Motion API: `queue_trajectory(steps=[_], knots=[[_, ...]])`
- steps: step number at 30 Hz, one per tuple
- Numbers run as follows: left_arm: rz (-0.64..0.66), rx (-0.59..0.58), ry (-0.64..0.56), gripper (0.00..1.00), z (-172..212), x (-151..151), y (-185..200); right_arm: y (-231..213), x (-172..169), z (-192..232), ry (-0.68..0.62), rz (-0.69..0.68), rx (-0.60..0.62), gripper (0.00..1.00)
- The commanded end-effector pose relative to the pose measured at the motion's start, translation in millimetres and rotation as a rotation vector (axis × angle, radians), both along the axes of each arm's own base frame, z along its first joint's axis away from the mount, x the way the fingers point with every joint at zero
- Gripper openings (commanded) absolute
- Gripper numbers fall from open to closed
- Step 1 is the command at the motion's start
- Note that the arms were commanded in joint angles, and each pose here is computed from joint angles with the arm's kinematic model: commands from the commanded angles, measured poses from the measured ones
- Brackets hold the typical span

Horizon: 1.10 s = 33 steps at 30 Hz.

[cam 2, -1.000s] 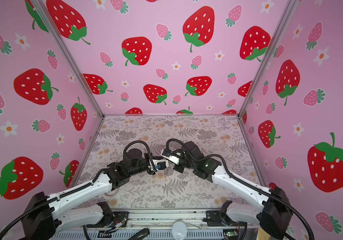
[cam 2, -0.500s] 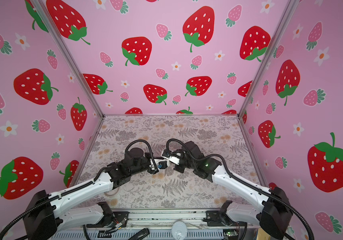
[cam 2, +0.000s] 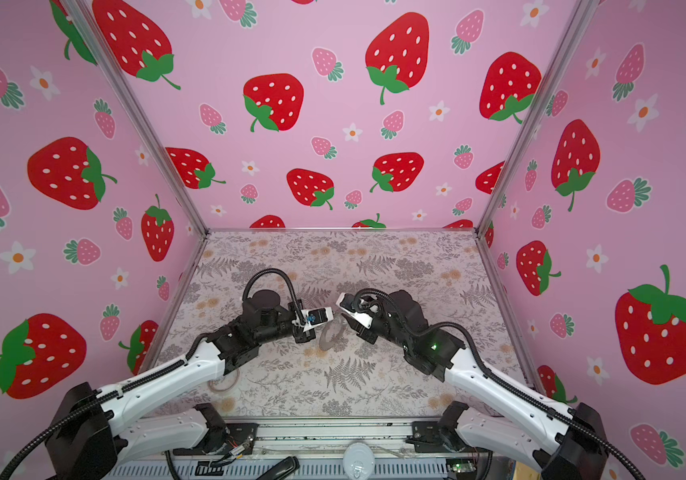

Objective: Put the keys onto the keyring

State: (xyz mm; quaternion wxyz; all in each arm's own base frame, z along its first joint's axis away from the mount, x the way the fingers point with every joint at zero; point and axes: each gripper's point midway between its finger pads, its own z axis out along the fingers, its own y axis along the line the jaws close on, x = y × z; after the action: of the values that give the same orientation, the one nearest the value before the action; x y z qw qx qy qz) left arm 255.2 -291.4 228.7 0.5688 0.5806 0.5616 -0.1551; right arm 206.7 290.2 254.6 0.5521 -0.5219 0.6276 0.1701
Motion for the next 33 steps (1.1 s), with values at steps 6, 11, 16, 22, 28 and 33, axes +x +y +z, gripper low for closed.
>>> queue_trajectory(steps=[6, 11, 16, 22, 28, 33], knots=[[-0.060, -0.225, 0.057, 0.00, 36.9, 1.3, -4.8, 2.0, 0.0, -7.4, 0.044, -0.017, 0.087, 0.47], [-0.097, -0.257, 0.064, 0.00, 39.2, -2.3, -5.8, 3.8, 7.2, -7.5, 0.050, -0.037, 0.099, 0.48], [-0.131, -0.270, 0.061, 0.00, 41.1, -7.5, -7.6, 5.8, 10.6, -2.0, 0.063, -0.037, 0.147, 0.49], [-0.166, -0.266, 0.045, 0.00, 42.9, -14.6, -8.1, -0.4, 13.0, -9.7, 0.063, -0.043, 0.106, 0.49], [-0.200, -0.266, 0.050, 0.00, 43.3, -19.3, -10.8, -7.5, 7.1, -5.3, 0.079, 0.007, 0.140, 0.48], [-0.211, -0.266, 0.050, 0.00, 43.2, -20.7, -11.7, 6.0, -5.9, -10.2, 0.115, 0.126, 0.148, 0.44]])
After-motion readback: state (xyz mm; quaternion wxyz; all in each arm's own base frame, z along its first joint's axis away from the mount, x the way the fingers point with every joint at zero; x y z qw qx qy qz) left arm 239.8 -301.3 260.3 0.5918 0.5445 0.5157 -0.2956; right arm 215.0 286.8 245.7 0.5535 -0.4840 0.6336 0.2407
